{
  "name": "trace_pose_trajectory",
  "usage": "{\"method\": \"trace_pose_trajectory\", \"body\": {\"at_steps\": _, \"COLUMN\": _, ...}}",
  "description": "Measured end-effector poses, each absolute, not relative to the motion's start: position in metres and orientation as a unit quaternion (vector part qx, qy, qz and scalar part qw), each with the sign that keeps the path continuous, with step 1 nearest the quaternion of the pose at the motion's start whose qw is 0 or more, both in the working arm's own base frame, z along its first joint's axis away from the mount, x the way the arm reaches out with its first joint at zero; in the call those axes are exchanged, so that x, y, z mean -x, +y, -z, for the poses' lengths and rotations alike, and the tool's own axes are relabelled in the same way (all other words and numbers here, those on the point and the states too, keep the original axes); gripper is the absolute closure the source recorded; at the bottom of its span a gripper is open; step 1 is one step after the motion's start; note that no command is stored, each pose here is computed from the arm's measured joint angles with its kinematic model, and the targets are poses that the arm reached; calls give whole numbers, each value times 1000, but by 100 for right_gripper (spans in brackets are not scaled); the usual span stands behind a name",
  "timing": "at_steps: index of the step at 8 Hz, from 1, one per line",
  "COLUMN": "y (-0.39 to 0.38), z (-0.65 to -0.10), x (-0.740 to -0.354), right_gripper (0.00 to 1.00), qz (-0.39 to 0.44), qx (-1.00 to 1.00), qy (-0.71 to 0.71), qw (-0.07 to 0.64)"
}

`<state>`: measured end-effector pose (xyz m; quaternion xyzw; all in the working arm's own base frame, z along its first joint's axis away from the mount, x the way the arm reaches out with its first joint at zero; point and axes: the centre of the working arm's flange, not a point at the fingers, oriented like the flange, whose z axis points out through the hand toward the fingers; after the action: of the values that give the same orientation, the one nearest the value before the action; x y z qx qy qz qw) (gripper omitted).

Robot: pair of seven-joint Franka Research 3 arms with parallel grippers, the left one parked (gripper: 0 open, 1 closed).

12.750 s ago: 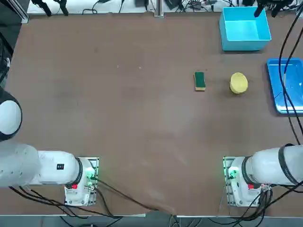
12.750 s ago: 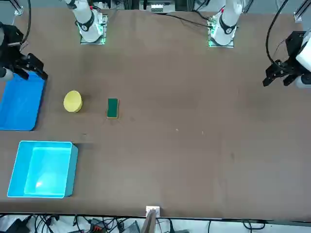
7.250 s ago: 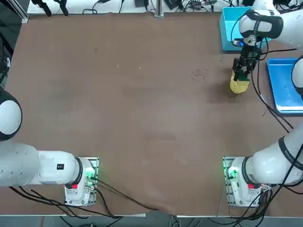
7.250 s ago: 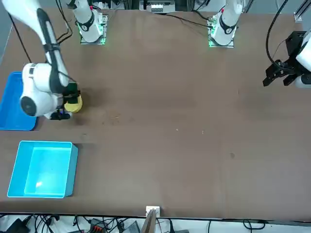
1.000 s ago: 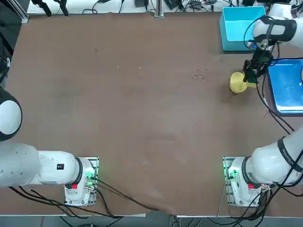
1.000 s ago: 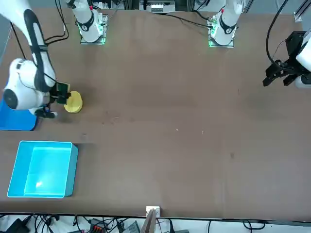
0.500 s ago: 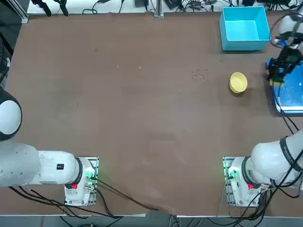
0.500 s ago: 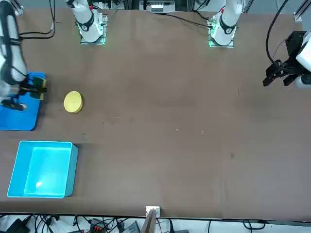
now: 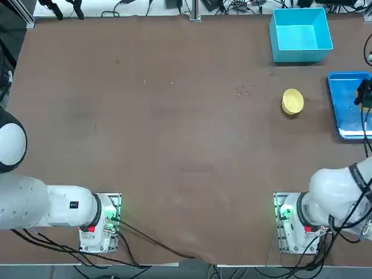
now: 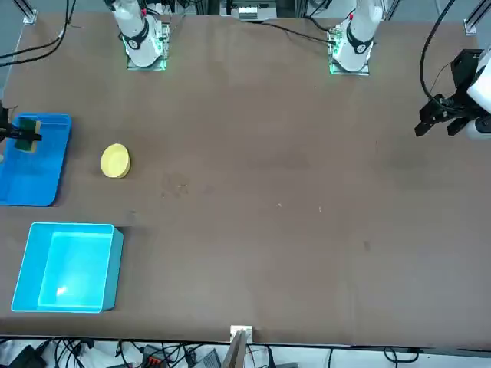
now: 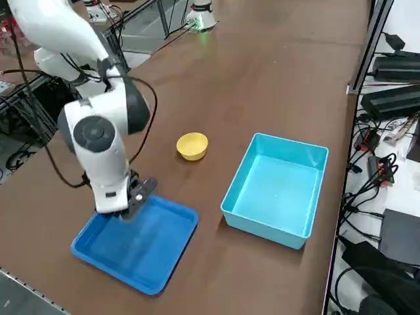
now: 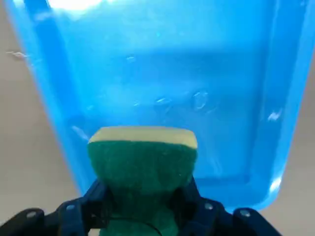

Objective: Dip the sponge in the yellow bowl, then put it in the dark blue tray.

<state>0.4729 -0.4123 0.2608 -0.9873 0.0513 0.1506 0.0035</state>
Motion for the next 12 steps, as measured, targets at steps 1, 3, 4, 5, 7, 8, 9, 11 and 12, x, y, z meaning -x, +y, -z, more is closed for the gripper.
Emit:
{"method": "trace_pose_trajectory", "body": {"at_steps": 1, "y": -424, "z": -244, "x": -475, "right_gripper": 37, "qz": -148, "qx": 988, "qy": 42, "qw": 2}}
{"method": "trace_pose_trajectory", "body": {"at_steps": 3, "y": -433, "z": -216, "x": -483, "right_gripper": 37, "qz": -145, "qx": 989, "qy": 30, "qw": -2}}
{"method": "trace_pose_trajectory", "body": {"at_steps": 4, "y": -435, "z": -206, "x": -485, "right_gripper": 37, "qz": -142, "qx": 990, "qy": 25, "qw": -5}}
{"method": "trace_pose_trajectory", "body": {"at_steps": 5, "y": -436, "z": -199, "x": -486, "right_gripper": 35, "qz": -141, "qx": 990, "qy": 23, "qw": -7}}
{"method": "trace_pose_trajectory", "body": {"at_steps": 7, "y": -436, "z": -193, "x": -486, "right_gripper": 28, "qz": -143, "qx": 989, "qy": 21, "qw": -5}}
{"method": "trace_pose_trajectory", "body": {"at_steps": 8, "y": -435, "z": -190, "x": -485, "right_gripper": 24, "qz": -145, "qx": 989, "qy": 19, "qw": -3}}
{"method": "trace_pose_trajectory", "body": {"at_steps": 9, "y": -435, "z": -188, "x": -485, "right_gripper": 16, "qz": -147, "qx": 989, "qy": 17, "qw": -2}}
{"method": "trace_pose_trajectory", "body": {"at_steps": 11, "y": -435, "z": -187, "x": -486, "right_gripper": 0, "qz": -146, "qx": 989, "qy": 17, "qw": -2}}
{"method": "trace_pose_trajectory", "body": {"at_steps": 12, "y": -437, "z": -192, "x": -490, "right_gripper": 0, "qz": -141, "qx": 990, "qy": 16, "qw": -6}}
